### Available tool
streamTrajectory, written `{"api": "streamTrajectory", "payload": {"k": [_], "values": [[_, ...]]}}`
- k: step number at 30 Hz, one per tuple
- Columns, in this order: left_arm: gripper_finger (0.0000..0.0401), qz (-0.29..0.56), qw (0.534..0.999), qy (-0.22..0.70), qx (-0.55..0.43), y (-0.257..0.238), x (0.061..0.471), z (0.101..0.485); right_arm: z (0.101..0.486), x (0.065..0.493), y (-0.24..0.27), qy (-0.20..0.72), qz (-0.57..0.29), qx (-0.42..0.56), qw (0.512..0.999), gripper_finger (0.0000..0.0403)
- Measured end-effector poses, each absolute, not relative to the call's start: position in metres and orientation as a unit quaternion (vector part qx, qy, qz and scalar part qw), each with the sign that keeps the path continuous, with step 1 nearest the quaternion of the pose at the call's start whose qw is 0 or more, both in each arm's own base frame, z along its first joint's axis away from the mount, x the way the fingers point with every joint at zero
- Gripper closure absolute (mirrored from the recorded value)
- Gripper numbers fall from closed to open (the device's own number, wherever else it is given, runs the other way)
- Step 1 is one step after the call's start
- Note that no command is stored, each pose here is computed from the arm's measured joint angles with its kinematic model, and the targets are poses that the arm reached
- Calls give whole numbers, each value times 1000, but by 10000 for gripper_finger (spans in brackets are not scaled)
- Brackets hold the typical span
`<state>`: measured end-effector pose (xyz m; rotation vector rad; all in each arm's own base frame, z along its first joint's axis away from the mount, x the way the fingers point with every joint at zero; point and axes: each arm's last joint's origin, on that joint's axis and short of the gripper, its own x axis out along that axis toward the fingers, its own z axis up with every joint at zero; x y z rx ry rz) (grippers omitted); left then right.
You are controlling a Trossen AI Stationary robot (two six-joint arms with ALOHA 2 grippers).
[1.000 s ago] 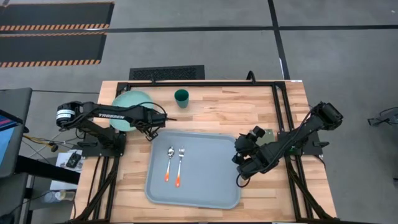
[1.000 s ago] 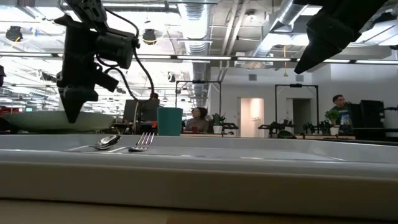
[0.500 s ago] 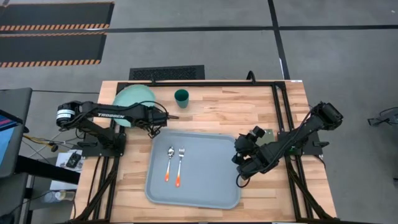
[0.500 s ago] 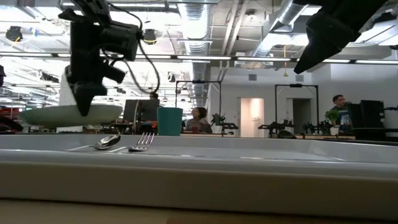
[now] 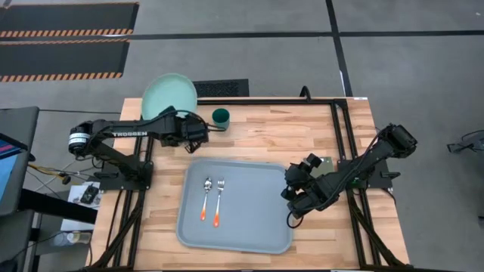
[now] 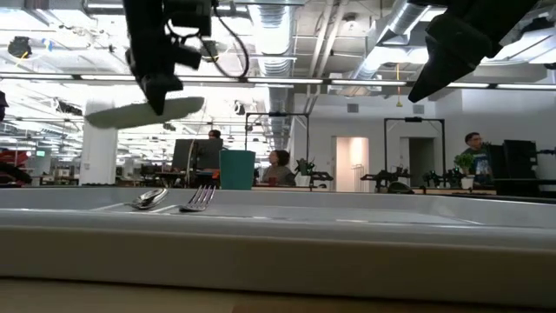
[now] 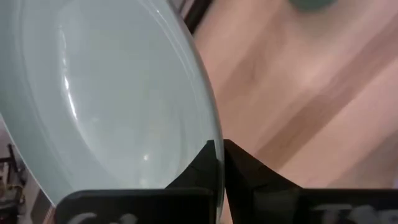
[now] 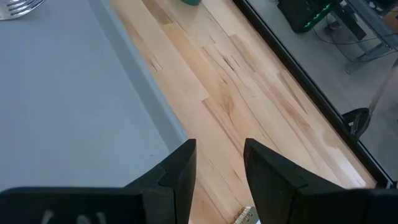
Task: Pick and place plate/cup/fork/spoon on tray
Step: Put the green plate to the right of the orange fork on the blue serving tray
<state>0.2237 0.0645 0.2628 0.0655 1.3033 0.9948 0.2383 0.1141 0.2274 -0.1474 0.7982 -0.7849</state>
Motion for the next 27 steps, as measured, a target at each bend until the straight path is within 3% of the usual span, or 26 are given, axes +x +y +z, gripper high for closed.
{"api": "streamTrajectory", "payload": {"k": [15, 27], "values": [[401, 381, 771, 491, 137, 36, 254, 320, 227, 238, 114, 379, -371, -73, 844, 244], [401, 191, 838, 426, 283, -29, 276, 331, 227, 238, 114, 380, -371, -74, 844, 244]]}}
